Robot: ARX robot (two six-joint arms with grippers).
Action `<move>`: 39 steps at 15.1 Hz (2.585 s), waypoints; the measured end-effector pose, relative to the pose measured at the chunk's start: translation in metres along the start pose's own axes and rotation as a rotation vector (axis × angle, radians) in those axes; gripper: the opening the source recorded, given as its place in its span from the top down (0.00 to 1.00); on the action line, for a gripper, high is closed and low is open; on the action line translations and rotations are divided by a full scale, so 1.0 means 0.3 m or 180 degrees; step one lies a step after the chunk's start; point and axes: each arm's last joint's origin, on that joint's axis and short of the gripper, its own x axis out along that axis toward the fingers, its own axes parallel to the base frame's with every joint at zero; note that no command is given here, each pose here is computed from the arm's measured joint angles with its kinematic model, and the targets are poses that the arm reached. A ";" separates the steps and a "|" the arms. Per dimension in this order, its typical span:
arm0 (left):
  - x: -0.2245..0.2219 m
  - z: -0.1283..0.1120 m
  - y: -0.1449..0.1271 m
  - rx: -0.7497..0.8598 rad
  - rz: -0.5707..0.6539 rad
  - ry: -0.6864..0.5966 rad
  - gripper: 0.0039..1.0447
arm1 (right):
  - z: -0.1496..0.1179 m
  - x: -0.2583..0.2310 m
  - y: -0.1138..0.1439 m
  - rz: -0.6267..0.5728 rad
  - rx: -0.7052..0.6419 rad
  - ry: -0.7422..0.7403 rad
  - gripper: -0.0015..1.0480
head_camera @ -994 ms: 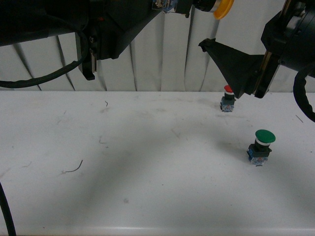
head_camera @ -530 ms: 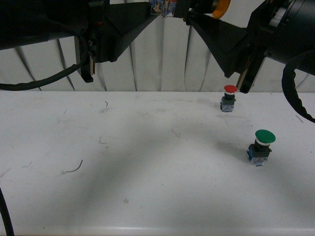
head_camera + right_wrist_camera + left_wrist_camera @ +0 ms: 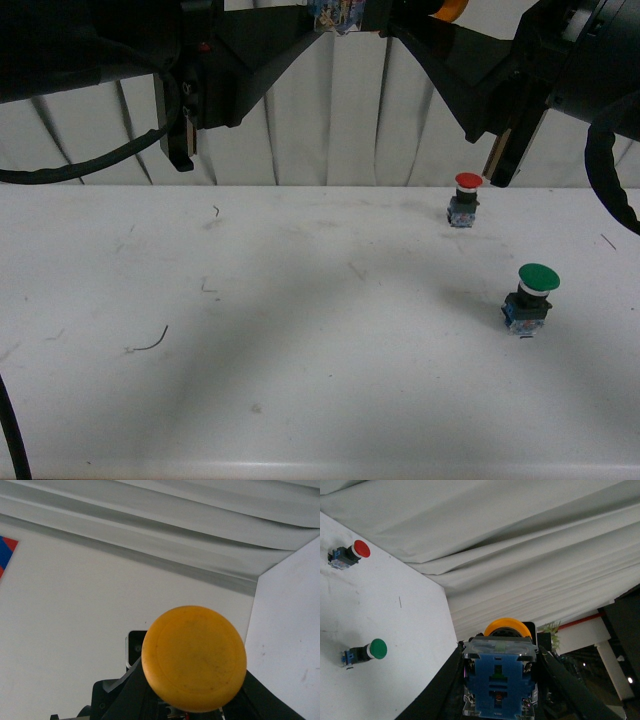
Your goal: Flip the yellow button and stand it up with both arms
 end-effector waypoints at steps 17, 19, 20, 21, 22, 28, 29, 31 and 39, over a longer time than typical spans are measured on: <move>-0.499 0.298 0.053 0.1286 0.1090 -0.0788 0.06 | 0.030 -0.035 -0.037 -0.0159 -0.0049 -0.0202 0.74; -0.628 0.320 0.016 0.1801 0.1436 -0.0892 0.06 | 0.034 -0.037 -0.041 -0.0172 -0.0026 -0.0226 0.74; -0.699 0.329 -0.009 0.2095 0.1598 -0.0947 0.06 | 0.033 -0.037 -0.043 -0.0175 -0.0022 -0.0225 0.74; -0.745 0.333 -0.023 0.2262 0.1713 -0.0986 0.06 | 0.033 -0.037 -0.047 -0.0178 -0.0012 -0.0228 0.74; -0.798 0.338 -0.042 0.2815 0.2027 -0.1271 0.13 | 0.033 -0.037 -0.056 -0.0207 0.0021 -0.0256 0.74; -0.742 0.067 0.028 0.3441 0.2388 -0.1238 0.76 | 0.004 -0.006 -0.088 -0.0261 0.0122 -0.0209 0.74; -0.735 0.031 0.036 0.3448 0.2371 -0.1222 0.90 | -0.001 0.001 -0.084 -0.0243 0.0119 -0.0185 0.74; -0.730 -0.011 0.050 0.3439 0.2373 -0.1193 0.99 | -0.005 0.003 -0.083 -0.0235 0.0118 -0.0166 0.74; -0.731 -0.117 0.076 0.3443 0.2392 -0.1200 0.99 | 0.002 -0.001 -0.084 -0.0237 0.0112 -0.0163 0.74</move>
